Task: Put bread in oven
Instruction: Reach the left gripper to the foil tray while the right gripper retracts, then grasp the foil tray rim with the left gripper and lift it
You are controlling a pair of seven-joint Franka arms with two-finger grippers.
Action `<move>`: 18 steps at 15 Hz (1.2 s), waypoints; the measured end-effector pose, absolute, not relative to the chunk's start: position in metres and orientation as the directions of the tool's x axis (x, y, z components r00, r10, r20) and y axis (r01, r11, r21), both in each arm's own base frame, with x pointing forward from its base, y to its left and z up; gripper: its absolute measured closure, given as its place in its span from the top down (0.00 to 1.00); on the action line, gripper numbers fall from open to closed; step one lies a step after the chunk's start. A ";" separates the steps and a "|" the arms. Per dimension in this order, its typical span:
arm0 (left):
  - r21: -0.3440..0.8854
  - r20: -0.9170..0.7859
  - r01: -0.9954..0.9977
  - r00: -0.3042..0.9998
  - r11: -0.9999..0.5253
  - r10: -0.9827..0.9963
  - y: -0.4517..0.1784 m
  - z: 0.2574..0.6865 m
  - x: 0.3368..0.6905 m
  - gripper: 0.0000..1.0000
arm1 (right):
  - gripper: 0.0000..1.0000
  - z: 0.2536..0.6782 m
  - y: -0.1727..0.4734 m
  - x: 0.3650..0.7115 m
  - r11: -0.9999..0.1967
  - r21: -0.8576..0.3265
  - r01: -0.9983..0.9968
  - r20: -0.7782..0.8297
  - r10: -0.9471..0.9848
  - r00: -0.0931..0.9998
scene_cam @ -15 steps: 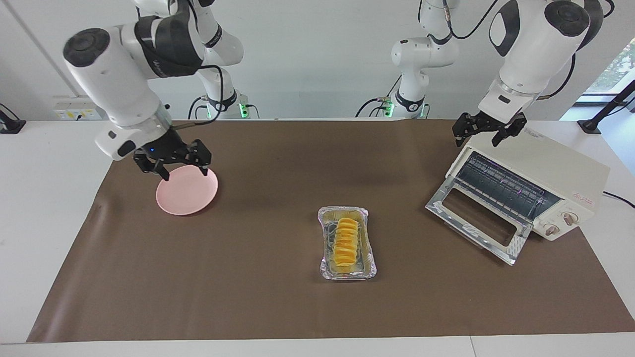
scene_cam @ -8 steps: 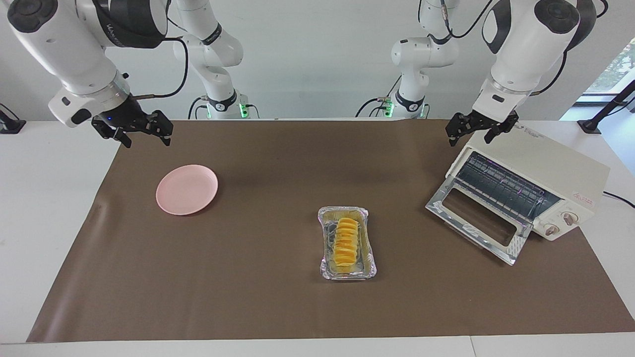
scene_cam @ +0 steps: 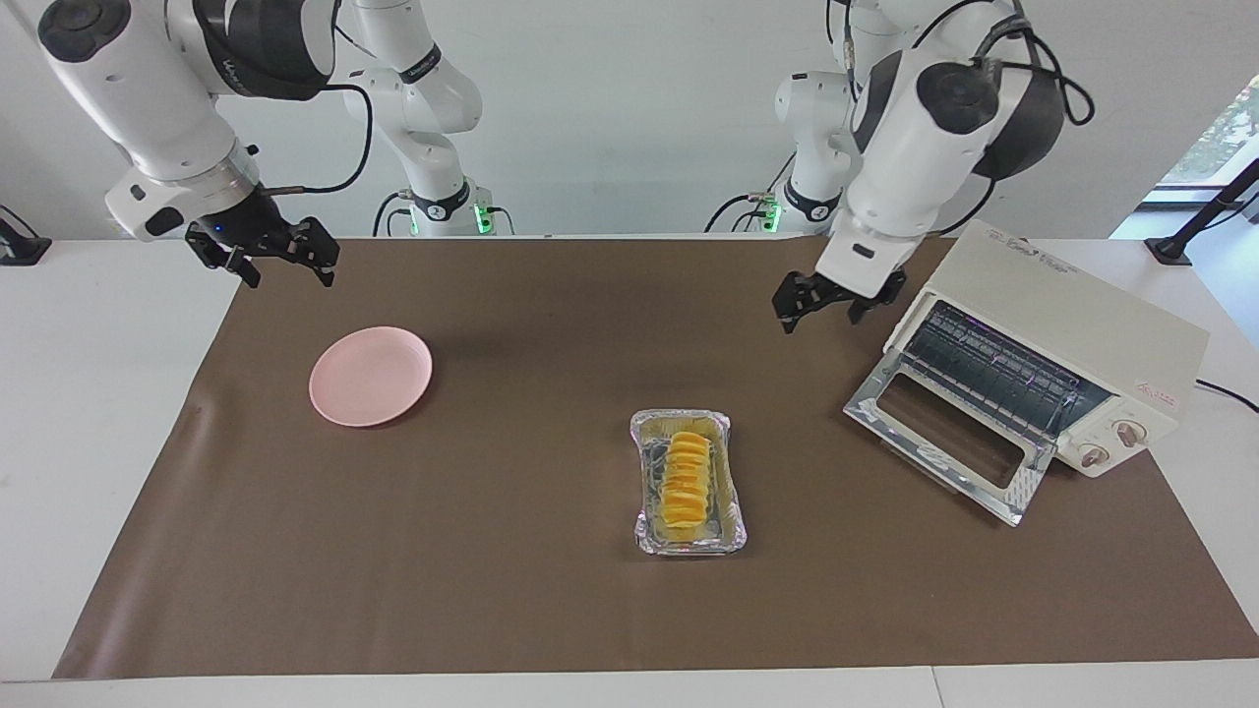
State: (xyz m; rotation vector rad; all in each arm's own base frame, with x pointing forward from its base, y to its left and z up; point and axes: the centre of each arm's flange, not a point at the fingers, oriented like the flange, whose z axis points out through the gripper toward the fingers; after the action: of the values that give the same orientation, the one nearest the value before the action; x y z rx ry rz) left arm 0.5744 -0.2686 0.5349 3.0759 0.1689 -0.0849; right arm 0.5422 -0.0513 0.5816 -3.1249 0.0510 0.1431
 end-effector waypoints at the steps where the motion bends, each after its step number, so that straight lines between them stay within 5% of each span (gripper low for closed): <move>1: 0.067 -0.050 0.114 0.993 -0.991 0.111 -0.291 0.524 0.578 1.00 | 1.00 0.581 -0.054 0.542 -0.999 -0.011 -0.041 -0.092 -0.040 0.995; 6: 0.087 -0.029 0.095 0.995 -0.992 0.093 -0.363 0.483 0.608 1.00 | 1.00 0.582 -0.055 0.544 -0.998 -0.008 -0.064 -0.077 -0.063 0.995; 11: 0.046 0.037 0.054 0.998 -0.997 0.056 -0.449 0.398 0.611 1.00 | 1.00 0.585 -0.056 0.549 -0.997 0.001 -0.073 -0.025 -0.073 0.997; 18: 0.060 0.068 0.026 0.997 -0.998 0.030 -0.474 0.339 0.612 1.00 | 1.00 0.584 -0.054 0.550 -0.998 0.001 -0.070 -0.027 -0.070 0.997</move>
State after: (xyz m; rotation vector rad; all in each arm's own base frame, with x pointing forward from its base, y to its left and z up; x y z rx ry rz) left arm 0.6117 -0.4744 0.3395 3.0803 0.0436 0.1067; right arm 0.5496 -0.0545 0.5839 -3.1398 0.1104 0.0417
